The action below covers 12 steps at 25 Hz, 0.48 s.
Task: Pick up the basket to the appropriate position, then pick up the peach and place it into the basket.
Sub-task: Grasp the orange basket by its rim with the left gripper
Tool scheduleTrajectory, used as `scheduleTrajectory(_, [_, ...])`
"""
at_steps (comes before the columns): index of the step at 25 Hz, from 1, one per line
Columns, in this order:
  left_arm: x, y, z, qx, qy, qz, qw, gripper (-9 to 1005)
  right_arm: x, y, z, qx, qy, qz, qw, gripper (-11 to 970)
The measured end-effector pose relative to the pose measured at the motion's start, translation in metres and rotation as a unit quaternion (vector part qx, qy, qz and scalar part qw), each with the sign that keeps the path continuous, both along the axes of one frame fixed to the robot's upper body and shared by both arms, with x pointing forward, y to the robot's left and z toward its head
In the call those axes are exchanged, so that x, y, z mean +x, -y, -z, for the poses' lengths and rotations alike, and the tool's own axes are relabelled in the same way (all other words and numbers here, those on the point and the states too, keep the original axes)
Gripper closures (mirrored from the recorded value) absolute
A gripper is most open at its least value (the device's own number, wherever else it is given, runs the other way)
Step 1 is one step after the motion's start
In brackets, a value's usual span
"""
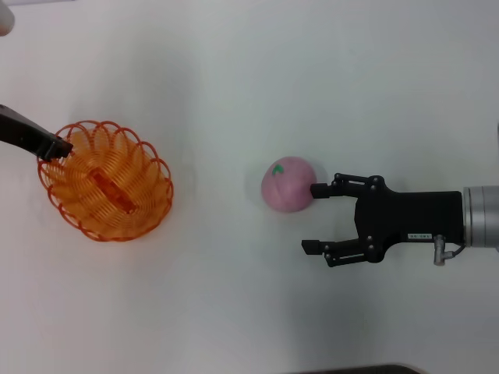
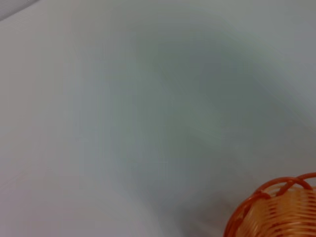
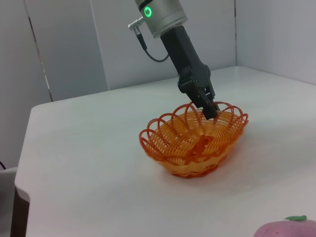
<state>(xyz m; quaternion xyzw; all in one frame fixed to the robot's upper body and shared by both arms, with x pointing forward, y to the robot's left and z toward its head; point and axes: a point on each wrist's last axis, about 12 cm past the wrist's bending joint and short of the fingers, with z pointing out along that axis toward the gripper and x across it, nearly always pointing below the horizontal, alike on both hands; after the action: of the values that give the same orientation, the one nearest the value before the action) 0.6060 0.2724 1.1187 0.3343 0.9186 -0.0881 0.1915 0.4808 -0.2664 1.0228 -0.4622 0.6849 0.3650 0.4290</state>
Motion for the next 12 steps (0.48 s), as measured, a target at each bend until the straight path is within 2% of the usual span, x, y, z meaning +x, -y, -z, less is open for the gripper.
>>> scheduleTrajectory(8, [0.002, -0.001, -0.016, -0.025, -0.056, -0.051, 0.997, 877, 0.001, 0.000, 0.000, 0.000, 0.001, -0.001, 1.000, 34])
scheduleTrajectory(12, [0.005, -0.009, -0.024, -0.046, -0.074, -0.089, 0.992, 887, 0.002, -0.001, -0.001, 0.000, 0.002, -0.001, 1.000, 34])
